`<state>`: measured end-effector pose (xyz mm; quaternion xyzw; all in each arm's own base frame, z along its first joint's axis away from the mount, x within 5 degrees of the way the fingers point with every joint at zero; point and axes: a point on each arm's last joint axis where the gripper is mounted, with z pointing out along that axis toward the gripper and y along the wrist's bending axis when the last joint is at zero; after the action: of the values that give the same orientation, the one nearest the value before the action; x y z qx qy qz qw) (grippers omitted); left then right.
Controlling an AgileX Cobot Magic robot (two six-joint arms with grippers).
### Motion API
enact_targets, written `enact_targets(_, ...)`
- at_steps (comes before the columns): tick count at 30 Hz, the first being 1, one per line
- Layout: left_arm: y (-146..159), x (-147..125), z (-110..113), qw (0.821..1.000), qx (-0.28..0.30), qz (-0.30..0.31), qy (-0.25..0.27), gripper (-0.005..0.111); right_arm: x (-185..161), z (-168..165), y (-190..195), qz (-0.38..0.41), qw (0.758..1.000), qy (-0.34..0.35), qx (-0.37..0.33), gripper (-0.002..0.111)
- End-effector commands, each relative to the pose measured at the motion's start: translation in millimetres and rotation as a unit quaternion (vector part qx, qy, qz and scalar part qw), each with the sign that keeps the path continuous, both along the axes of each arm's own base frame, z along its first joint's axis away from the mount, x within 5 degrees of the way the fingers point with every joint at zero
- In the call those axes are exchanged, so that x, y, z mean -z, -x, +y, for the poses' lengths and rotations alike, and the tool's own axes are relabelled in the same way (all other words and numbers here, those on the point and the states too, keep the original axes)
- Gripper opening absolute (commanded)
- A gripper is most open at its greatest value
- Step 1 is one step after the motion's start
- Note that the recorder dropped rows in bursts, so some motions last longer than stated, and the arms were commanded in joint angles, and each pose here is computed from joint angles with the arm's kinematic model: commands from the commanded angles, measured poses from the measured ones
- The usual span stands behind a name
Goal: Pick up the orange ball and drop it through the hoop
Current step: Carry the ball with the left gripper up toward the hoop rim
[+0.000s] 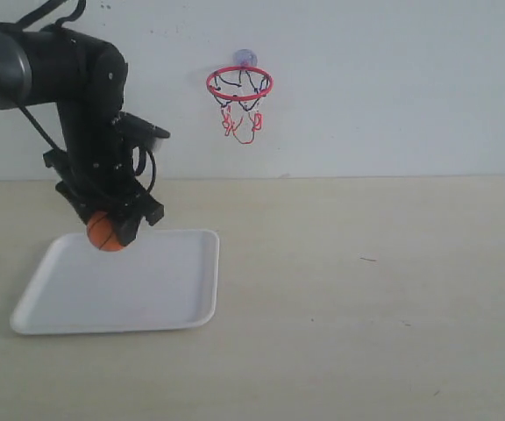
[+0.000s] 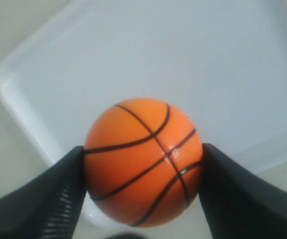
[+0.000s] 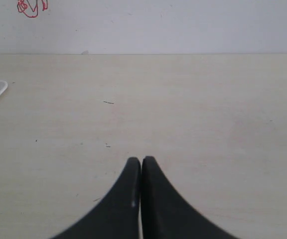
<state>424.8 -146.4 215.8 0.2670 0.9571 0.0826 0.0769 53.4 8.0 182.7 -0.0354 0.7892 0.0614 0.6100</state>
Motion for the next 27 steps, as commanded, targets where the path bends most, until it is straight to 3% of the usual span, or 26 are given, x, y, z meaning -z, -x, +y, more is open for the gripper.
enact_targets(1,-1.2,-43.5,-3.7,0.998,0.001,-0.053,0.037,0.004,-0.8,-0.1,0.2,-0.004,1.000,-0.001,0.000,-0.001)
enact_targets(4,-6.1,-73.2,-14.8,0.981,0.006,-0.146,0.125,0.004,-0.8,-0.1,0.2,-0.004,1.000,-0.001,0.000,-0.001)
enact_targets(6,-9.5,-90.6,-25.2,0.958,-0.005,-0.201,0.206,0.004,-0.8,-0.1,0.2,-0.004,1.000,-0.001,0.000,-0.001)
enact_targets(9,-14.5,-102.9,-34.9,0.928,-0.013,-0.246,0.281,0.004,-0.8,-0.1,0.2,-0.004,1.000,-0.001,0.000,-0.001)
enact_targets(17,-22.7,-84.0,-34.3,0.914,0.028,-0.301,0.271,0.004,-0.8,-0.1,0.2,-0.004,1.000,-0.001,0.000,-0.001)
enact_targets(23,-40.6,-88.4,-14.9,0.860,-0.039,-0.388,0.329,0.004,-0.8,-0.1,0.2,-0.004,1.000,-0.001,0.000,-0.001)
enact_targets(27,-52.7,-91.2,1.9,0.832,-0.067,-0.436,0.336,0.004,-0.8,-0.1,0.2,-0.004,1.000,-0.001,0.000,-0.001)
